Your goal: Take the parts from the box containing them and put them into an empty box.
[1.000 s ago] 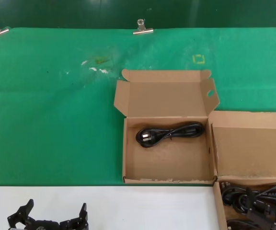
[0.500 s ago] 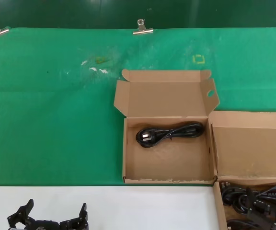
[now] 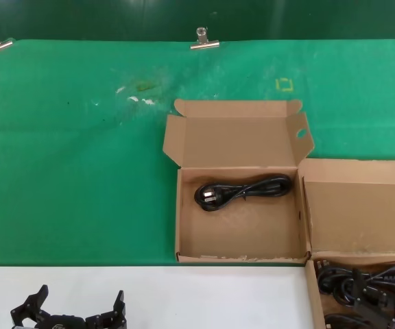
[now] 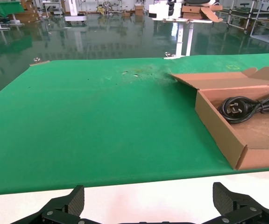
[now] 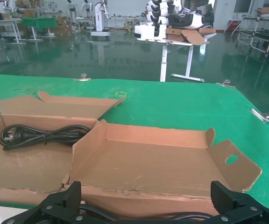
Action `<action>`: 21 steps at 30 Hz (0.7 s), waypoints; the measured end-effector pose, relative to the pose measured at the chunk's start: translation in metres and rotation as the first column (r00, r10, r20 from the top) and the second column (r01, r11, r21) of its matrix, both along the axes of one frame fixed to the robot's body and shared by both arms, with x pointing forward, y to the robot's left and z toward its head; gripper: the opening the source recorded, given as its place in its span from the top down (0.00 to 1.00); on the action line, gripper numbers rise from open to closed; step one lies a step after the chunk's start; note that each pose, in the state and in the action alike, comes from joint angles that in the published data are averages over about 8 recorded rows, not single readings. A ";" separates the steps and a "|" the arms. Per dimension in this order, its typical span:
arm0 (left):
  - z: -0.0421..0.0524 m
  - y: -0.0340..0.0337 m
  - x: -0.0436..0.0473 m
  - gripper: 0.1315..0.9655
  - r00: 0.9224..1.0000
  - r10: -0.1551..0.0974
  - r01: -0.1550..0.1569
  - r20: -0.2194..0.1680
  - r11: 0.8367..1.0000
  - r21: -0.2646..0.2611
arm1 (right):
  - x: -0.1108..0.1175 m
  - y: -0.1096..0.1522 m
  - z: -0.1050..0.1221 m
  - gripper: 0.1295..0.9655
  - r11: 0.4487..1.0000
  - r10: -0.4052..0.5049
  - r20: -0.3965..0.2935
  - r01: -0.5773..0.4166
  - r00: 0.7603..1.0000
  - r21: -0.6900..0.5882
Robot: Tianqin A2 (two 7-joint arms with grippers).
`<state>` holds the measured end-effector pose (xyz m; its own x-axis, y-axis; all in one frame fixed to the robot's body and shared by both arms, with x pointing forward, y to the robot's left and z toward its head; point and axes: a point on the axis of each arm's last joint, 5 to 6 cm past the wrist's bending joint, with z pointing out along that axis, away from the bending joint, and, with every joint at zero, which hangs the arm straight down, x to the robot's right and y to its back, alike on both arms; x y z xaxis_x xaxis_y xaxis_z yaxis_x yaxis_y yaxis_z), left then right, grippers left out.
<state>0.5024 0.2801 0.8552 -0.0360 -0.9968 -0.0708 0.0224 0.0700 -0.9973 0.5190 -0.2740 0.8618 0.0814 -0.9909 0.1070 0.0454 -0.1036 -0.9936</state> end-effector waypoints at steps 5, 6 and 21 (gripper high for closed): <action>0.0000 0.0000 0.0000 0.00 1.000 0.000 0.000 0.000 1.000 0.000 | 0.000 0.000 0.000 0.00 1.000 0.000 0.000 0.000 1.000 0.000; 0.0000 0.0000 0.0000 0.00 1.000 0.000 0.000 0.000 1.000 0.000 | 0.000 0.000 0.000 0.00 1.000 0.000 0.000 0.000 1.000 0.000; 0.0000 0.0000 0.0000 0.00 1.000 0.000 0.000 0.000 1.000 0.000 | 0.000 0.000 0.000 0.00 1.000 0.000 0.000 0.000 1.000 0.000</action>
<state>0.5024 0.2801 0.8552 -0.0360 -0.9968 -0.0708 0.0224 0.0700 -0.9973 0.5190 -0.2740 0.8618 0.0814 -0.9909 0.1070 0.0454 -0.1036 -0.9936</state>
